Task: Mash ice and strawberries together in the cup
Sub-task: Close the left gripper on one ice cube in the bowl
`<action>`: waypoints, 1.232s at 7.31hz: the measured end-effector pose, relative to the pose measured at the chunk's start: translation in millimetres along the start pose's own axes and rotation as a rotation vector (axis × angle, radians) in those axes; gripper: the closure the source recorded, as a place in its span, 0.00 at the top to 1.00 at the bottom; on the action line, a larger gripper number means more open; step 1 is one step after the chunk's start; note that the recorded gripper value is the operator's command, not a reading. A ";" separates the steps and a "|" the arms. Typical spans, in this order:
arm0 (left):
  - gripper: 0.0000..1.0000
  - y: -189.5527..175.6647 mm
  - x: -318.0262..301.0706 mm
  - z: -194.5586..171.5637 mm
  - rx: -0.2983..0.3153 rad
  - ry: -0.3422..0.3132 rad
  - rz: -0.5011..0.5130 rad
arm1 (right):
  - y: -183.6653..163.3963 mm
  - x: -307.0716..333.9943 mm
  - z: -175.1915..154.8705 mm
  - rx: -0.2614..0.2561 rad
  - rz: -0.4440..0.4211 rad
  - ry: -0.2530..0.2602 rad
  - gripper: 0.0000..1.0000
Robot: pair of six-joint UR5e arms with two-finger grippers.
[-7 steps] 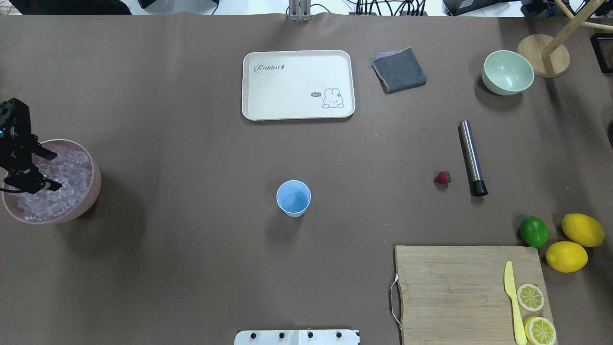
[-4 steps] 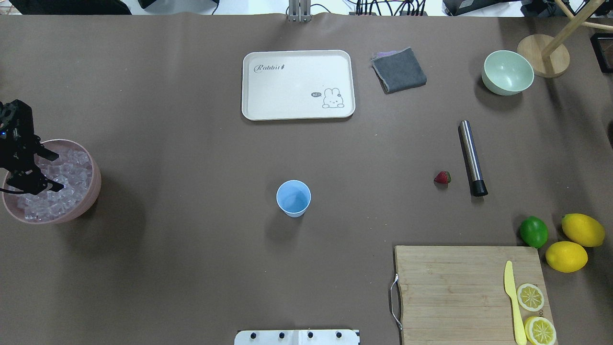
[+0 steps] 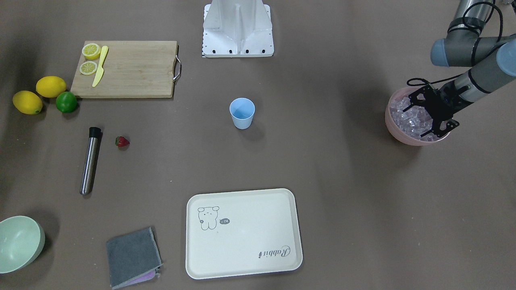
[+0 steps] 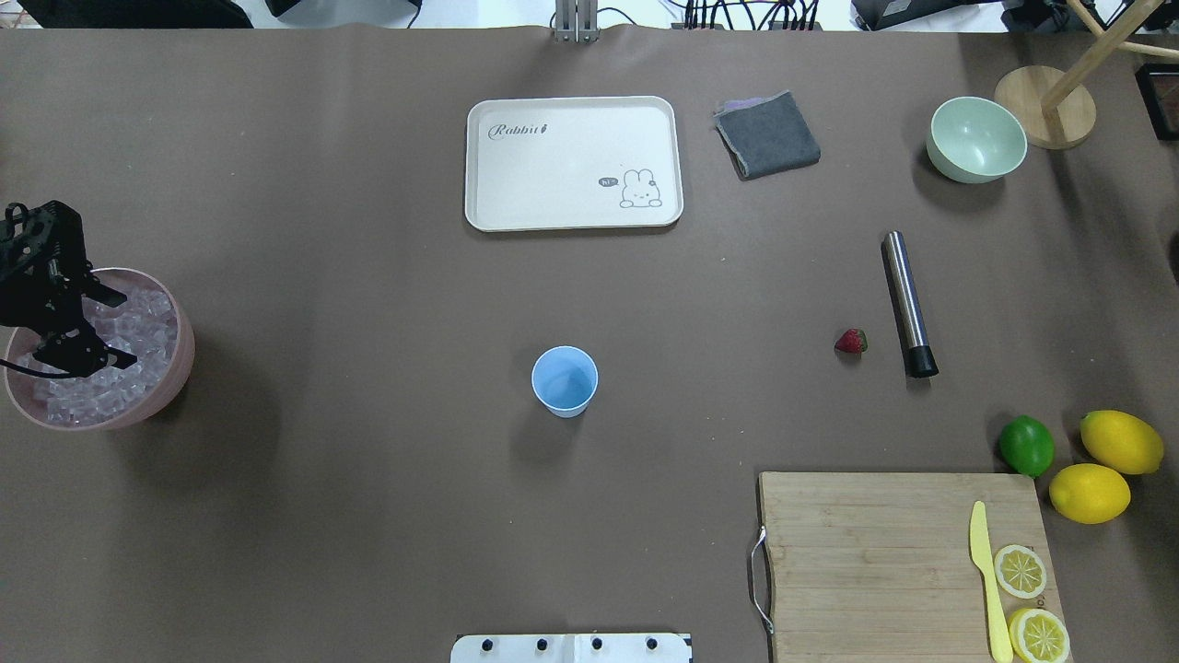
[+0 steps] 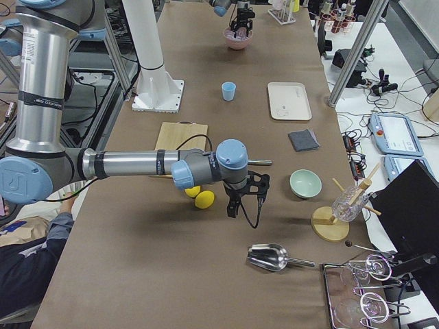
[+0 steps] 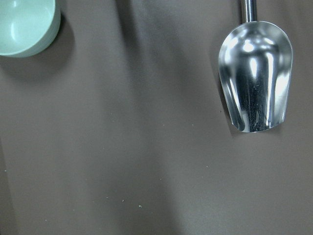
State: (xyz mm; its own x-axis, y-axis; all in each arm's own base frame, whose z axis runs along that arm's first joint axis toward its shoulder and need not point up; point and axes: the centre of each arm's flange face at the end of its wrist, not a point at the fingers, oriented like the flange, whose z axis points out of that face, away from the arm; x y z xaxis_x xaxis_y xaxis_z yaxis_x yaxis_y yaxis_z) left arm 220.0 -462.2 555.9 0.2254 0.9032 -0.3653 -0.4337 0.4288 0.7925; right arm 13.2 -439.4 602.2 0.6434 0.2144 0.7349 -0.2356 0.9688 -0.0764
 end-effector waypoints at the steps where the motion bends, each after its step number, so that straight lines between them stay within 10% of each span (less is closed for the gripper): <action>1: 0.97 6.5 3.7 -1.1 0.004 -0.001 0.007 | 0.4 2.3 1.9 0.000 0.000 -0.001 1.00; 6: 0.93 18.1 19.1 6.0 0.018 -0.001 0.052 | 4.1 8.9 5.9 -0.006 0.007 0.002 1.00; 9: 0.00 30.2 18.7 10.7 -0.002 -0.044 0.053 | 4.2 10.0 6.7 -0.008 0.008 0.003 1.00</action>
State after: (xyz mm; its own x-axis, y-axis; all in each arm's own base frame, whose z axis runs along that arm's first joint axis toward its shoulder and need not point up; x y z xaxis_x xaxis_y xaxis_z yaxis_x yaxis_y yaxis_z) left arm 220.5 -432.5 578.3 0.2405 0.9228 -0.3008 -0.4476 0.3805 0.8093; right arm 13.7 -433.9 613.7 0.6435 0.2229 0.7323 -0.2353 0.9680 -0.0878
